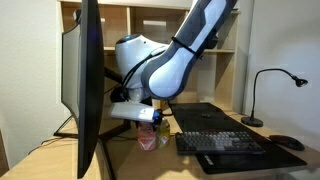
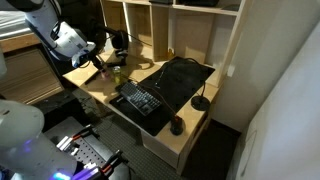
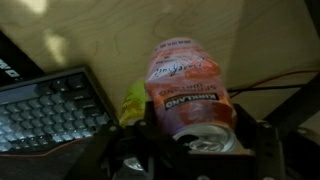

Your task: Put the pink can next to the yellow one

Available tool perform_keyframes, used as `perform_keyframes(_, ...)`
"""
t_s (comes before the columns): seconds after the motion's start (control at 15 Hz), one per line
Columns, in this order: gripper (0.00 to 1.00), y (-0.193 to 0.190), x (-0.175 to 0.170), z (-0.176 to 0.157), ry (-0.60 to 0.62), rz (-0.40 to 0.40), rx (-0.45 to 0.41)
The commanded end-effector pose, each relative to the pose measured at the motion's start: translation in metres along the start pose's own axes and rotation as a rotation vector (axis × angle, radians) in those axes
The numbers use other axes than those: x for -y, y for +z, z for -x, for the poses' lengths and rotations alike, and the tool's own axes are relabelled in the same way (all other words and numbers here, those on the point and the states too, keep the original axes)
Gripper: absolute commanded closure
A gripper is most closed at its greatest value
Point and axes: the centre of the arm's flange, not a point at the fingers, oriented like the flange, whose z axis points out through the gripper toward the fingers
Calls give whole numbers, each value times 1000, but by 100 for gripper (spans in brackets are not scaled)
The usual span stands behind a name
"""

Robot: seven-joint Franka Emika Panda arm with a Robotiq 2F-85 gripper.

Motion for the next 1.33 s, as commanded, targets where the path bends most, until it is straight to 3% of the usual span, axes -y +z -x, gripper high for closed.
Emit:
perform_keyframes(0.0,26,3,2,-2,3,1,0)
perform_keyframes(0.07,26,6,3,-2,5,2,1)
perform_keyframes(0.13,51,7,4,-3,6,2,1)
perform_keyframes(0.67,51,35,4,-10,34,-24,-45)
perform_keyframes(1.0,51,44,9,13,23,-91,-55)
perform_keyframes(1.27,51,42,10,25,14,-93,-69)
